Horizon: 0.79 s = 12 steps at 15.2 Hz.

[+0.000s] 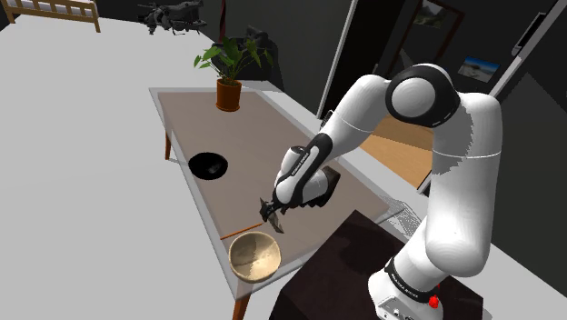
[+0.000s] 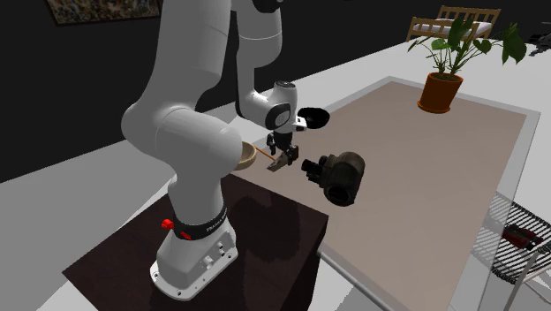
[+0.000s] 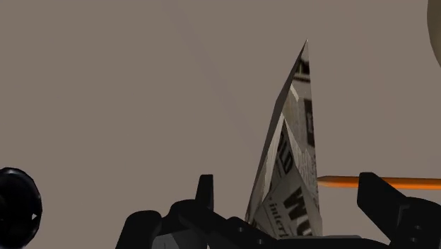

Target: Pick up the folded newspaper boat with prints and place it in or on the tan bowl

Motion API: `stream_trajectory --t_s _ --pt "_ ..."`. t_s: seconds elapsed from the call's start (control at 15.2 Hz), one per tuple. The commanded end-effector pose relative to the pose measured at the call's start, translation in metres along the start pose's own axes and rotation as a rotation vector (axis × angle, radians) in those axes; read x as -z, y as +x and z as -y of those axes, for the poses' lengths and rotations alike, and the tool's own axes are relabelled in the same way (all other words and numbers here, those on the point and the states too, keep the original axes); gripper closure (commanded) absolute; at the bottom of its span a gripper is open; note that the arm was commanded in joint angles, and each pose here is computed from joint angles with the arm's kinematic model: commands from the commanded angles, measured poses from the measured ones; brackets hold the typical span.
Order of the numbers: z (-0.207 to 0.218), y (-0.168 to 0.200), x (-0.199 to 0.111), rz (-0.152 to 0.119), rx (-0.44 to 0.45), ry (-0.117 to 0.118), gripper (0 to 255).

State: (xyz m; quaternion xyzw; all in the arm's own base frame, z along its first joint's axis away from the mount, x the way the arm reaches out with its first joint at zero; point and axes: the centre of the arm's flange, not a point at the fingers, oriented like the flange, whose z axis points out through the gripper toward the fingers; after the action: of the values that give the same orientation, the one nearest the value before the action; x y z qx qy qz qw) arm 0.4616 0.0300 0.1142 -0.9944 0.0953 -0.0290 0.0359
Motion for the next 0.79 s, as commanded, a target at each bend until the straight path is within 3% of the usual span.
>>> stream_trajectory --t_s 0.0,0.73 --pt "0.000 0.000 0.000 0.000 0.000 0.000 255" --pt "0.001 0.001 0.010 0.000 0.000 0.000 255"
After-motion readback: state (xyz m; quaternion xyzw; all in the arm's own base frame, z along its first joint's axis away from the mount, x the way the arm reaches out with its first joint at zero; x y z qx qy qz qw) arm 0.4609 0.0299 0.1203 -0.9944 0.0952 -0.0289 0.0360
